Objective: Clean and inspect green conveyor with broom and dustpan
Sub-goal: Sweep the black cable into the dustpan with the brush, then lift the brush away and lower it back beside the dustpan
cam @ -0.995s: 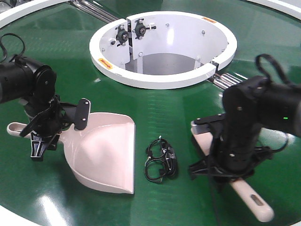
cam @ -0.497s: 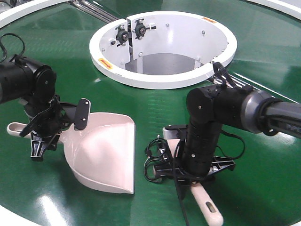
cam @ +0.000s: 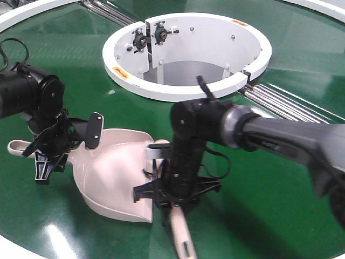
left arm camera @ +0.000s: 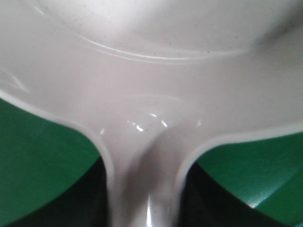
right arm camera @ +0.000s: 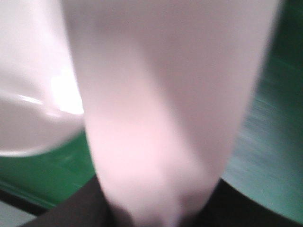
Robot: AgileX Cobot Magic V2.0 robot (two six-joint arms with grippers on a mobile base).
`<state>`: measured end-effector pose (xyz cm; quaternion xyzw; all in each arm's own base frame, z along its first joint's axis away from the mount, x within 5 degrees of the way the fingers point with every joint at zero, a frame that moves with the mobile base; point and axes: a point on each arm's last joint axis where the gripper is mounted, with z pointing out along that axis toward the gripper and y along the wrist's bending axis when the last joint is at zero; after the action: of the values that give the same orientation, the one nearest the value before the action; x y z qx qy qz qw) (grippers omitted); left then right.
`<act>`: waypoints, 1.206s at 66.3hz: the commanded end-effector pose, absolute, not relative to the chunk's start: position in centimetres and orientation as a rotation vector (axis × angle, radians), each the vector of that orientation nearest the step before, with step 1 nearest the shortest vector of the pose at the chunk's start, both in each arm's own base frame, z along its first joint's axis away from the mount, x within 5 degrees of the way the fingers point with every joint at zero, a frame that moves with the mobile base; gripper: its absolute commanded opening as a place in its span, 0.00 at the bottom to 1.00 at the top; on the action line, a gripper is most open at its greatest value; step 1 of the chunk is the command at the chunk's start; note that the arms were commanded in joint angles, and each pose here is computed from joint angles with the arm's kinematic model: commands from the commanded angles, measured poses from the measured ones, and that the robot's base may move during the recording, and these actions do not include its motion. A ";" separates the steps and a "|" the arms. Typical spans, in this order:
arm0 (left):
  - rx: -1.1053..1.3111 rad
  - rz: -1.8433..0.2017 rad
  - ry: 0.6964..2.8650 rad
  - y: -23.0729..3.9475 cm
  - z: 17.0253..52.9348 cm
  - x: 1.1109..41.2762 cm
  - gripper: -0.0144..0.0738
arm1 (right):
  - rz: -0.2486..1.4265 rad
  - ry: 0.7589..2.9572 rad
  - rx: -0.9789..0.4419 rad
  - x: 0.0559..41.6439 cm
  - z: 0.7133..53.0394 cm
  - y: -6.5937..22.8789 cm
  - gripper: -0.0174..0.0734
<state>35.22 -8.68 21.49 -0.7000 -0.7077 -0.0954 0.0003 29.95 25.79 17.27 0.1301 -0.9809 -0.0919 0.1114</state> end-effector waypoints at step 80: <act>-2.213 -0.367 -2.285 -8.7 23.8 35.2 0.16 | -0.528 -3.416 0.544 34.8 35.8 22.0 0.19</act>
<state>35.18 -8.50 21.49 -0.6997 -0.7079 -0.0964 0.0059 35.98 24.93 30.54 0.1554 -0.9681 -0.1524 -0.1243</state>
